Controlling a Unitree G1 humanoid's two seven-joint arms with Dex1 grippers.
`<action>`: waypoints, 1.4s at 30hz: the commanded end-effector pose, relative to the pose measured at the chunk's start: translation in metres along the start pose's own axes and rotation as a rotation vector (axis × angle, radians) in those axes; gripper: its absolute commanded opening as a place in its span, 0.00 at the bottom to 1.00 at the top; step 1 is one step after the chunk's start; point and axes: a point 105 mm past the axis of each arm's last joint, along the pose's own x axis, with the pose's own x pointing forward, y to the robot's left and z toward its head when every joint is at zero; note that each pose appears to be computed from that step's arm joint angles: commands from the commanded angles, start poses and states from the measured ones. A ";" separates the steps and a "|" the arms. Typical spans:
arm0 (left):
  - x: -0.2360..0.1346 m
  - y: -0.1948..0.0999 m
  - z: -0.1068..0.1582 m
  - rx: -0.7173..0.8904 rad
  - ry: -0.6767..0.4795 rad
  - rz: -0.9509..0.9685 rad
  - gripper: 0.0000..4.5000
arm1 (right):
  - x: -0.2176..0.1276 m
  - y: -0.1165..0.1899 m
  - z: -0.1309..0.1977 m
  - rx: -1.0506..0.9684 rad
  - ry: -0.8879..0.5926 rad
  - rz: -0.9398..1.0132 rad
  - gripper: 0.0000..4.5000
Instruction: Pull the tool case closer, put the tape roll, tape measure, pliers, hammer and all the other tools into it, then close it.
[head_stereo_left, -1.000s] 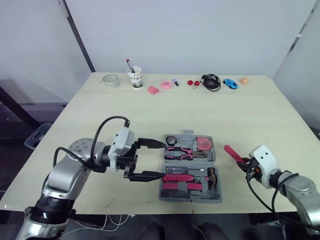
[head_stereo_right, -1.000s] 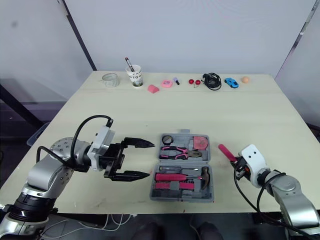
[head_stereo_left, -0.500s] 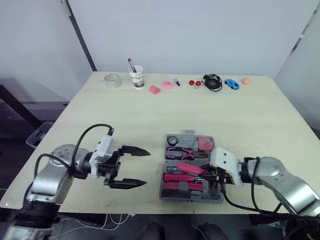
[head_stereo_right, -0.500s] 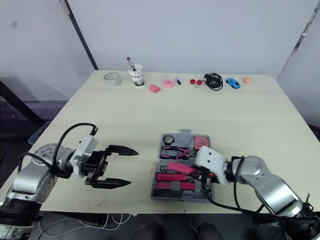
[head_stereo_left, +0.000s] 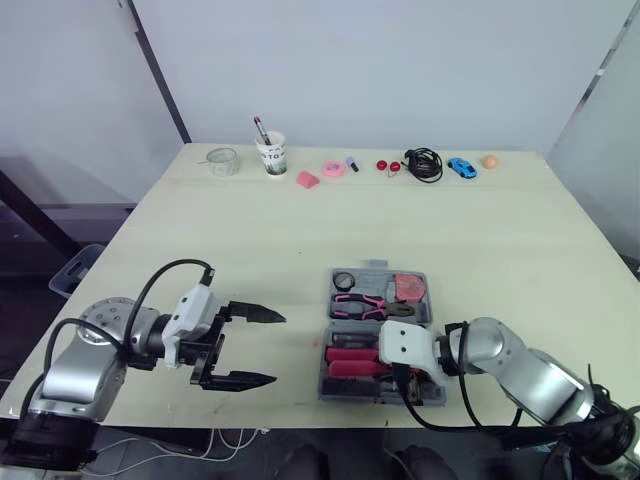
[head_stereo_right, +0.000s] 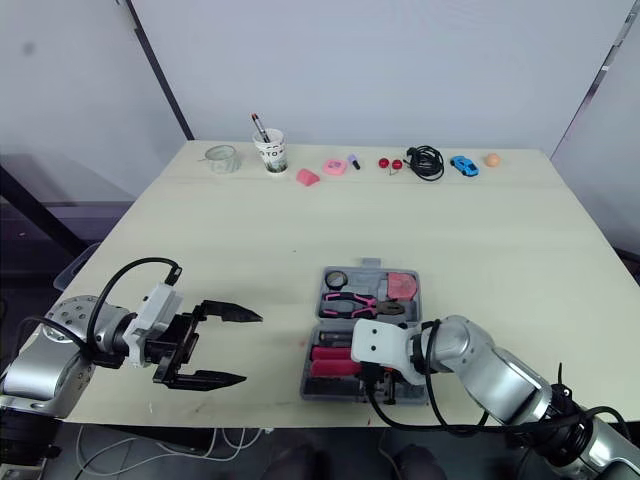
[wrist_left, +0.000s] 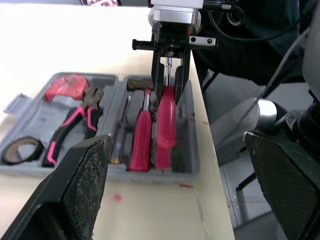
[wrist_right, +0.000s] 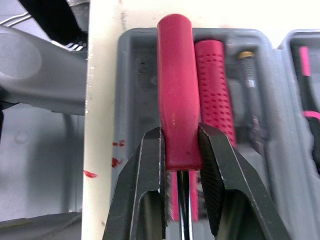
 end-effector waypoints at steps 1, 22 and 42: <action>-0.005 -0.006 0.005 0.040 0.010 -0.036 1.00 | 0.003 -0.001 0.007 -0.047 0.003 0.011 0.08; -0.002 -0.018 0.001 0.019 0.025 -0.078 1.00 | 0.022 0.010 0.000 -0.016 0.056 0.041 0.08; -0.001 -0.016 -0.002 0.016 0.027 -0.078 1.00 | -0.004 0.009 0.008 0.083 -0.114 0.064 0.57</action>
